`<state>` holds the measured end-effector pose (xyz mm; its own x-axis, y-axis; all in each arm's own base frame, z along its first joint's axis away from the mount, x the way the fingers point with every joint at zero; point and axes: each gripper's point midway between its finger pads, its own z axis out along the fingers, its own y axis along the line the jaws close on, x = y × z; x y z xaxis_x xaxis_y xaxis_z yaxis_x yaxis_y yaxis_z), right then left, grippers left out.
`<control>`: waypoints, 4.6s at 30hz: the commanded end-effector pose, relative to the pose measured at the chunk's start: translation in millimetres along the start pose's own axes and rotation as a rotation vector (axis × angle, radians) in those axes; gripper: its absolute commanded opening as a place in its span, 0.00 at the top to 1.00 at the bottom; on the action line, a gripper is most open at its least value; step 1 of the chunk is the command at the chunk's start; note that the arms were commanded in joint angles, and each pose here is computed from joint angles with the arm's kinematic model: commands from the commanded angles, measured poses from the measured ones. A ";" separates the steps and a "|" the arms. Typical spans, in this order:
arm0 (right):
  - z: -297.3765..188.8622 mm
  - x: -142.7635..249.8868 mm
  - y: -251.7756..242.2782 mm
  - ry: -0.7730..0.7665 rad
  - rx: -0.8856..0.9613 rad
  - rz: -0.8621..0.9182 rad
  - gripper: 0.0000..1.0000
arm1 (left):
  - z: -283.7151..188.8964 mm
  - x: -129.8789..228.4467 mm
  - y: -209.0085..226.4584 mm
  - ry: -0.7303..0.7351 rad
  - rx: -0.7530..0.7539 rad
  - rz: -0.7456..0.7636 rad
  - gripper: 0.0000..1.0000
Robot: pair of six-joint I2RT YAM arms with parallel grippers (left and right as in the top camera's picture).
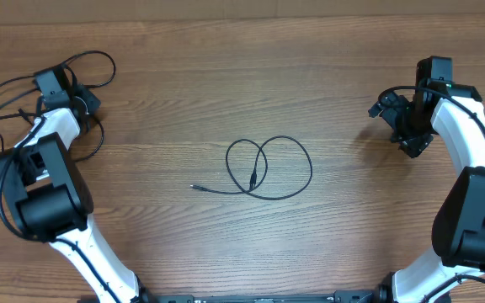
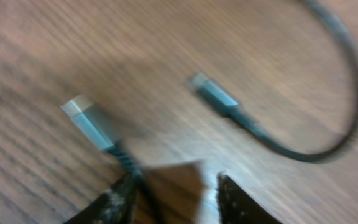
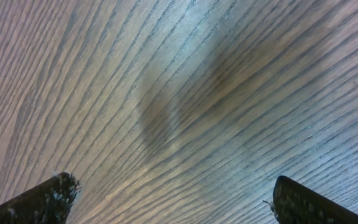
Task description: Untangle cables
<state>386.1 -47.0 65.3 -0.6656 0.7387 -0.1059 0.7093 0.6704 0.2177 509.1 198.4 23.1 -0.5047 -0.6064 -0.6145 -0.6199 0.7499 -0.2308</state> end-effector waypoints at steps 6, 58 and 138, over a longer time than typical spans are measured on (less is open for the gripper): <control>-2.7 -2.4 -0.8 -0.016 0.003 -0.001 0.00 | -160.5 -62.6 -98.5 -0.058 0.484 0.051 0.11; -2.7 -2.5 -0.8 -0.016 0.004 -0.001 0.00 | -238.6 352.1 -159.4 0.779 0.256 0.506 0.96; -2.7 -2.3 -0.8 -0.015 0.004 -0.001 0.00 | -205.0 393.1 -196.1 0.688 0.109 0.575 0.69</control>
<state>386.2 -46.8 65.4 -0.6660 0.7384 -0.1057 0.7090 0.6707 0.2180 318.5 -237.3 1.6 -0.9788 -0.1561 -0.1324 -0.1393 0.9820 -0.1279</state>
